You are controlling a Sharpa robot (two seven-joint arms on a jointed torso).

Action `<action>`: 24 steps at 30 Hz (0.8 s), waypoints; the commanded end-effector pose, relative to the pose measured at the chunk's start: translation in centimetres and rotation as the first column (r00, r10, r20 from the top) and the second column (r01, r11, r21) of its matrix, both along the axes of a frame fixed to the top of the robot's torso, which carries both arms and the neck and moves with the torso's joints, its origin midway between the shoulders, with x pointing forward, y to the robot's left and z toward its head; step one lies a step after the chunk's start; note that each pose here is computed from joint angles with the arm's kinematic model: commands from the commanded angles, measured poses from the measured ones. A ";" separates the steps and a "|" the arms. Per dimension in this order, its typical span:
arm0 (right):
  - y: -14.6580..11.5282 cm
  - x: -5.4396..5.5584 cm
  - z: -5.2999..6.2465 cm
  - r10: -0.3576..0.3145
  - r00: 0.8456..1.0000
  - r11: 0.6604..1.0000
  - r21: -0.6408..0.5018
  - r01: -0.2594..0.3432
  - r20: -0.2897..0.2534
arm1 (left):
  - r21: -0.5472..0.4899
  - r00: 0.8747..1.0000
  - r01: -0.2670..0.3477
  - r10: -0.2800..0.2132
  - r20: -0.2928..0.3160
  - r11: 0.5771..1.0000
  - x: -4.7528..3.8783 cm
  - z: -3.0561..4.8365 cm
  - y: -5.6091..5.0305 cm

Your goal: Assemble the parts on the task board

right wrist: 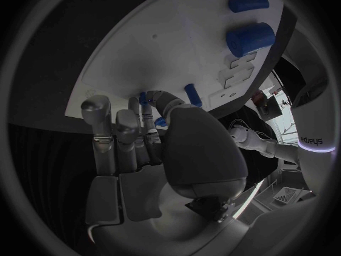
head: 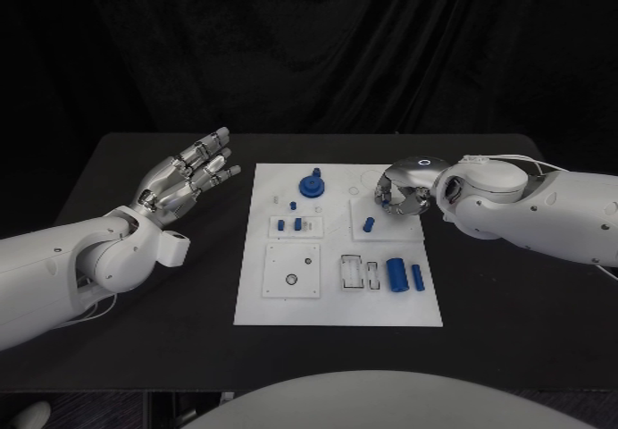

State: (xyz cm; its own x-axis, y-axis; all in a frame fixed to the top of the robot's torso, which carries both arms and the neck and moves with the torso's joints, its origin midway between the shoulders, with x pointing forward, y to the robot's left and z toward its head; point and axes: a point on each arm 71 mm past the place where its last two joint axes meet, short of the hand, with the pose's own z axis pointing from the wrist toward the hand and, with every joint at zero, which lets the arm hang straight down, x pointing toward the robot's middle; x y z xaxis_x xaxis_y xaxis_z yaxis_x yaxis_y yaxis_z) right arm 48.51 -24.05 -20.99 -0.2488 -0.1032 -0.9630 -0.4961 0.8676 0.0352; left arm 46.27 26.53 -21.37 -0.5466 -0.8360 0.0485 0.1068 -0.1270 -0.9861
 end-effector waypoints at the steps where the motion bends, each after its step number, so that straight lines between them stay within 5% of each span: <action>1: -0.3 -0.1 -0.4 -0.014 1.000 1.000 -0.020 0.013 -0.011 | -0.075 0.997 0.013 -0.006 0.081 0.997 -0.18 0.64 -0.1; 14: -0.5 -0.1 -0.4 -0.014 1.000 1.000 -0.012 0.014 -0.003 | -0.074 0.997 0.018 -0.013 0.071 0.997 -0.18 0.36 -0.3; 24: -0.4 -0.2 0.2 0.009 0.998 0.999 0.036 -0.011 0.055 | -0.071 0.998 0.018 -0.013 0.065 0.997 -0.19 0.19 -0.3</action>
